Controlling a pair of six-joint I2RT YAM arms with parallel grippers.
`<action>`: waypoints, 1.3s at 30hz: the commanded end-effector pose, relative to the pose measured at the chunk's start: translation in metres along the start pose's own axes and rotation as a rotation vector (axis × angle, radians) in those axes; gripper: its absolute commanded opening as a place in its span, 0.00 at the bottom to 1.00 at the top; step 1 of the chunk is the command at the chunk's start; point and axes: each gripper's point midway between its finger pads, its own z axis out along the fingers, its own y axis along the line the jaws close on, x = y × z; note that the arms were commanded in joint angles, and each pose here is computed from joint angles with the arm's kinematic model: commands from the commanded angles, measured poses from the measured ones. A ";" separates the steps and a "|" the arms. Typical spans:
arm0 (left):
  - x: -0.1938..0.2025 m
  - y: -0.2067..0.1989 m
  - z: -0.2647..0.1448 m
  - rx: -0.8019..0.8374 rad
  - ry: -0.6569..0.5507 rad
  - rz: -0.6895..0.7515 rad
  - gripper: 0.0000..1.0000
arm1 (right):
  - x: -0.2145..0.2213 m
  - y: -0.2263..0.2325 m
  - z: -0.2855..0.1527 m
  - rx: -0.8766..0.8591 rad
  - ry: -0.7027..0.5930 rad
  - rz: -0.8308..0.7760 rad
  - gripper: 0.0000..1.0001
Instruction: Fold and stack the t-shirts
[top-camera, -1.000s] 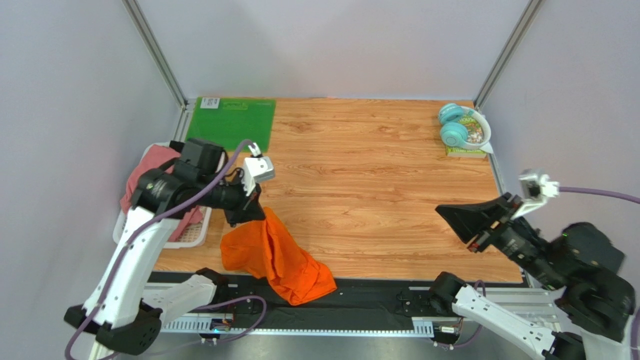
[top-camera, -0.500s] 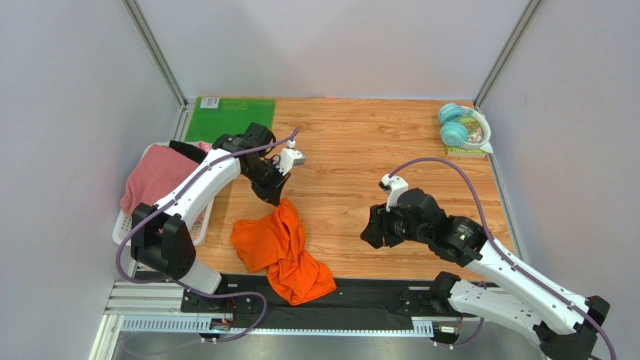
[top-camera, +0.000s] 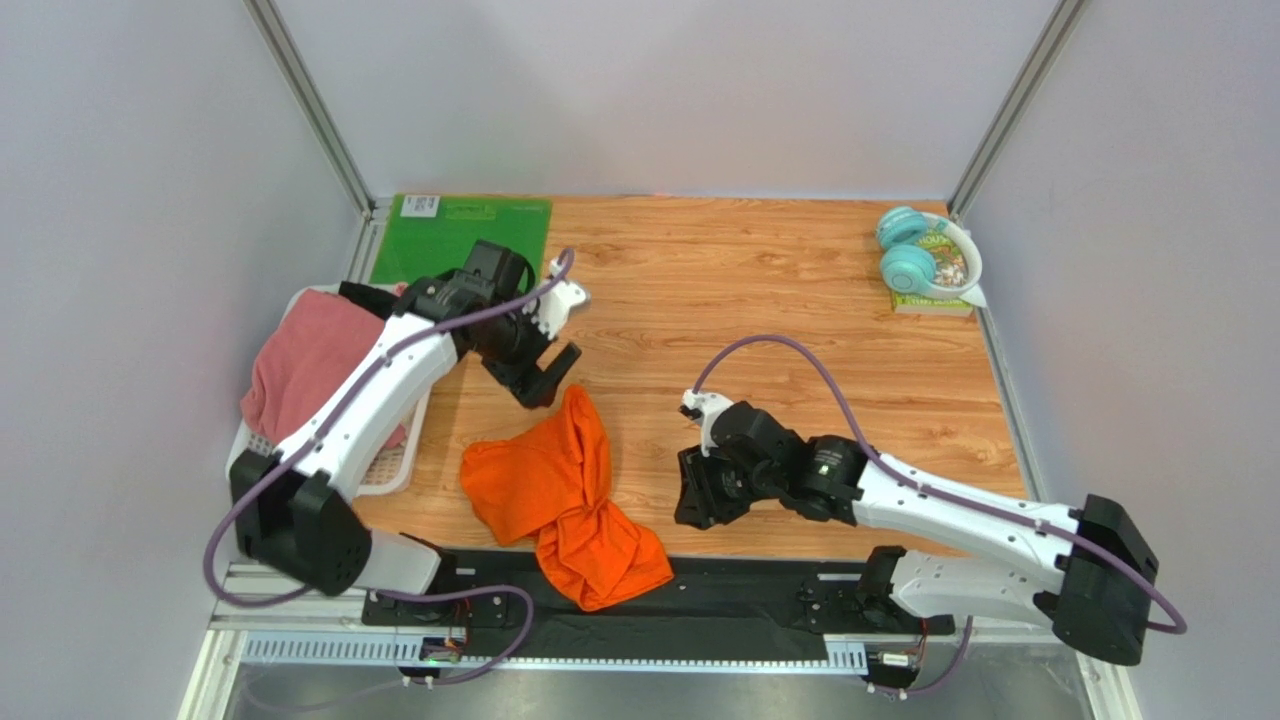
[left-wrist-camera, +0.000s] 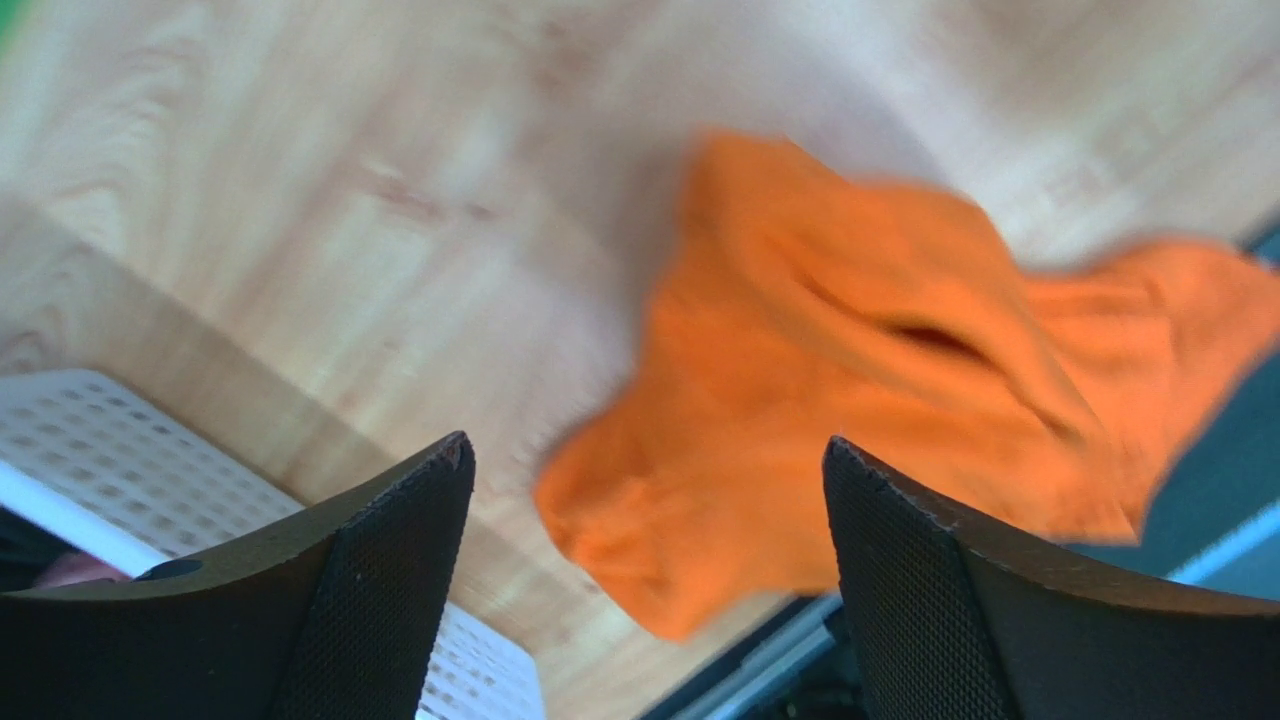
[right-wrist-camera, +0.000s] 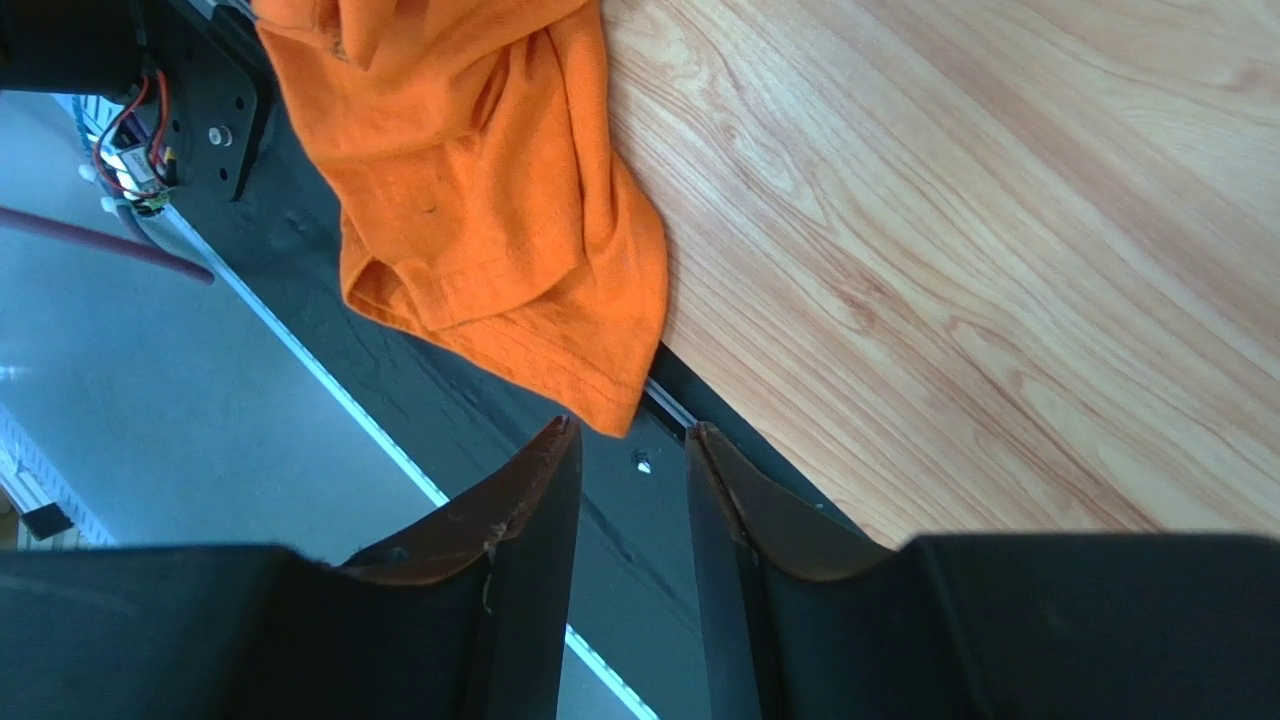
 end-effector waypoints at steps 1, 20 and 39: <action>0.075 -0.068 -0.022 0.156 0.137 0.161 0.89 | -0.021 0.027 0.016 -0.093 -0.045 -0.004 0.37; 0.128 -0.040 0.044 0.067 0.388 0.138 0.77 | -0.007 0.047 0.069 -0.137 0.062 0.026 0.29; 0.043 -0.030 -0.008 0.025 0.176 0.129 0.00 | -0.011 0.048 0.062 -0.117 0.043 0.018 0.18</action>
